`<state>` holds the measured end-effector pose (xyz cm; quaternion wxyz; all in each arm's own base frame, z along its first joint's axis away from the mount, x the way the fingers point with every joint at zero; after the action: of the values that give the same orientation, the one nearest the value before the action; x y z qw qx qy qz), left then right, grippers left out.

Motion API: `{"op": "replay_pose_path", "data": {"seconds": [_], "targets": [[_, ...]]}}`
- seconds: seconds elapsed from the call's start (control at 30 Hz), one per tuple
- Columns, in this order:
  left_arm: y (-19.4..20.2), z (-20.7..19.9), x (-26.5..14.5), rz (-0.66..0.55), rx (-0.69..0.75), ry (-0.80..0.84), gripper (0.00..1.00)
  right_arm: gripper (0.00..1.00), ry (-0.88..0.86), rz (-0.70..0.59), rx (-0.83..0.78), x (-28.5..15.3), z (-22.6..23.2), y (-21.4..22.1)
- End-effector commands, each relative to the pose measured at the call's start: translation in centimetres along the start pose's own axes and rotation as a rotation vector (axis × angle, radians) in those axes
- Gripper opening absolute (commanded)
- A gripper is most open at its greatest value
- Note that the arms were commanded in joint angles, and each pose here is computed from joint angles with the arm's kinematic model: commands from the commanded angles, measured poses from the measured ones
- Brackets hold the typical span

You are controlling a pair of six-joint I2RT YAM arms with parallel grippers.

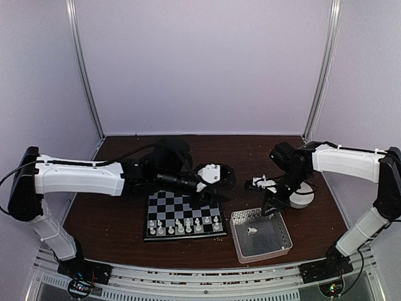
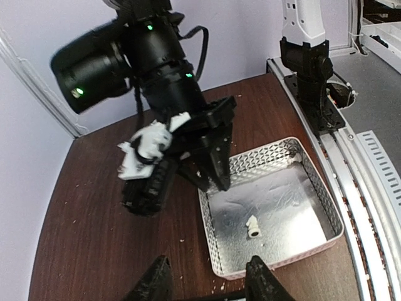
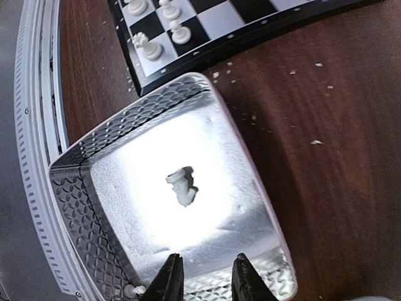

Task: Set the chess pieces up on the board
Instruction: Pick up the chess piece from the storage box.

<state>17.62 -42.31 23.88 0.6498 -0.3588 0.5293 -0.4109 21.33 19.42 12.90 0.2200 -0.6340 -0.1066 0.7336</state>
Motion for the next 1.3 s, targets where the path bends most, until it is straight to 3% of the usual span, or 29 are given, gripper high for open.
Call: {"op": "replay_pose_path", "data": {"seconds": [0.0, 0.13, 0.23, 0.37, 0.5, 0.63, 0.8, 1.27], "targets": [[1.0, -1.3, 3.5, 0.134, -0.028, 0.129, 0.42, 0.28, 0.169, -0.093, 0.105, -4.4, -1.3, 0.4], [2.2, -0.5, 7.1, 0.267, -0.195, 0.135, 0.45, 0.38, 0.357, -0.166, 0.232, -7.3, -3.3, 1.9], [3.2, -0.3, 9.8, 0.366, -0.304, 0.131, 0.45, 0.40, 0.441, -0.201, 0.278, -8.9, -4.1, 2.8], [4.6, -1.2, 12.1, 0.489, -0.346, 0.130, 0.44, 0.41, 0.490, -0.228, 0.311, -9.8, -4.5, 3.7], [4.9, -1.0, 13.1, 0.515, -0.392, 0.107, 0.40, 0.41, 0.482, -0.235, 0.315, -9.7, -4.6, 3.9], [5.7, -1.3, 13.7, 0.567, -0.355, 0.133, 0.40, 0.42, 0.476, -0.250, 0.324, -9.7, -4.8, 3.6], [5.7, -3.7, 14.5, 0.610, -0.168, 0.233, 0.38, 0.42, 0.476, -0.255, 0.329, -9.8, -5.0, 3.4], [8.6, -3.7, 17.1, 0.681, -0.168, 0.181, 0.45, 0.42, 0.461, -0.263, 0.315, -9.8, -4.3, 3.4]]}}
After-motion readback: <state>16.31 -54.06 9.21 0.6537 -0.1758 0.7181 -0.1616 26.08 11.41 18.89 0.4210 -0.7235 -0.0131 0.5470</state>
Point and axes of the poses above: each gripper's point midway between its finger pads, its own x axis out along the fingers, its own z axis along the line the jaws close on, y = z × x, the point moved 4 cm from there along -x, back along the fingers, and after that the axes turned 9 degrees about -x, right-handed, at the moved point
